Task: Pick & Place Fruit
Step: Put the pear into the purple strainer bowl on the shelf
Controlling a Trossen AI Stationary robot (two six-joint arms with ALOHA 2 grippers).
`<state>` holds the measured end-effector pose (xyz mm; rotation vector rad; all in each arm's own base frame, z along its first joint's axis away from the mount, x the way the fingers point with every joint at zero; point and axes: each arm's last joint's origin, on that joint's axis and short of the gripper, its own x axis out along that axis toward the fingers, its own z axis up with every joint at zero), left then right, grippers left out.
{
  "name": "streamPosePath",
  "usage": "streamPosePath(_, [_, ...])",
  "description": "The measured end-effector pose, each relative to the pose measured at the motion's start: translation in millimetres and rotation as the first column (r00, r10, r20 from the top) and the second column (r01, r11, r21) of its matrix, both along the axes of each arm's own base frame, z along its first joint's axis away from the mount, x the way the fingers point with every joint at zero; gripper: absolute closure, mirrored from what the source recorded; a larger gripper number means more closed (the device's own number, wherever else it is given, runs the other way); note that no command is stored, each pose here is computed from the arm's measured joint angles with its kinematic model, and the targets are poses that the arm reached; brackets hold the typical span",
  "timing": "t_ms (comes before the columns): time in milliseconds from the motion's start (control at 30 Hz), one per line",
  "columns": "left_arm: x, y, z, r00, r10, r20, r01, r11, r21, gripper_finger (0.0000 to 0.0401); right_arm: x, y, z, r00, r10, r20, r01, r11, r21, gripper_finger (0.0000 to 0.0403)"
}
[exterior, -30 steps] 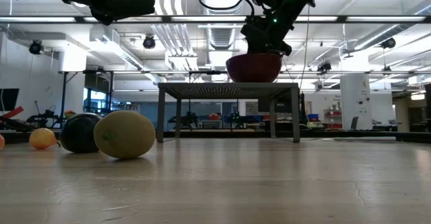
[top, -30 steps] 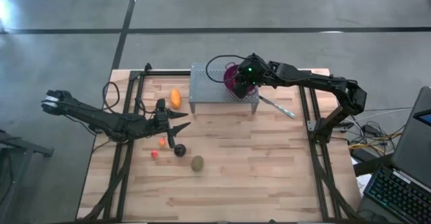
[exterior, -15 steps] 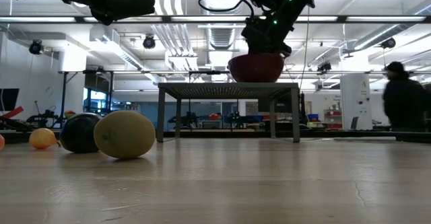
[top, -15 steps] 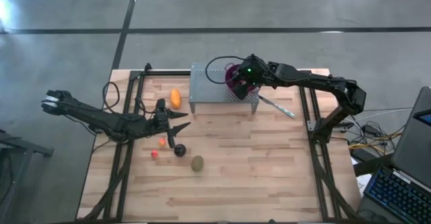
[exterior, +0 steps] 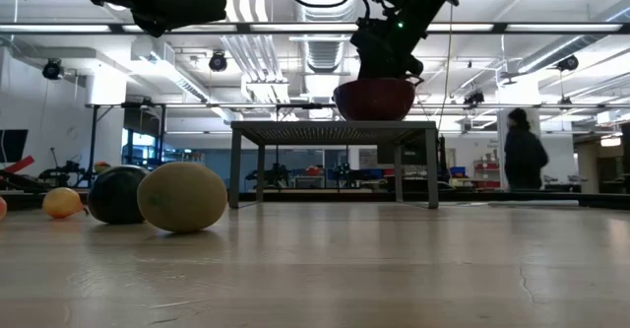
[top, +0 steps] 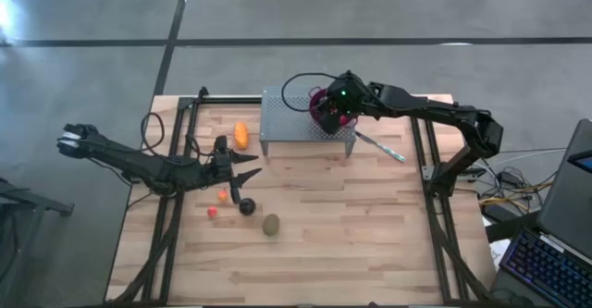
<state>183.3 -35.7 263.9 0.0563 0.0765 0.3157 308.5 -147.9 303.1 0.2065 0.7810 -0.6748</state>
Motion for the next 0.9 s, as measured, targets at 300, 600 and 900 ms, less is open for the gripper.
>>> streamPosePath(300, [-0.1, 0.0, 0.1, 1.0, 0.0, 0.0, 0.0, 1.0, 0.0, 0.0233, -2.4, 1.4, 6.0, 1.0, 0.001, -0.022, 0.0, 1.0, 0.011, 0.0133])
streamPosePath(600, [0.0, 0.0, 0.0, 1.0, 0.0, 0.0, 0.0, 1.0, 0.0, 0.0233, 3.7, 16.6, 32.5, 0.998, 0.056, 0.029, -0.055, 0.998, -0.02, 0.0174])
streamPosePath(900, [0.0, 0.0, 0.0, 1.0, 0.0, 0.0, 0.0, 1.0, 0.0, 0.0233, 6.9, 54.8, 53.3, 0.98, 0.188, 0.059, -0.185, 0.981, -0.058, 0.0205])
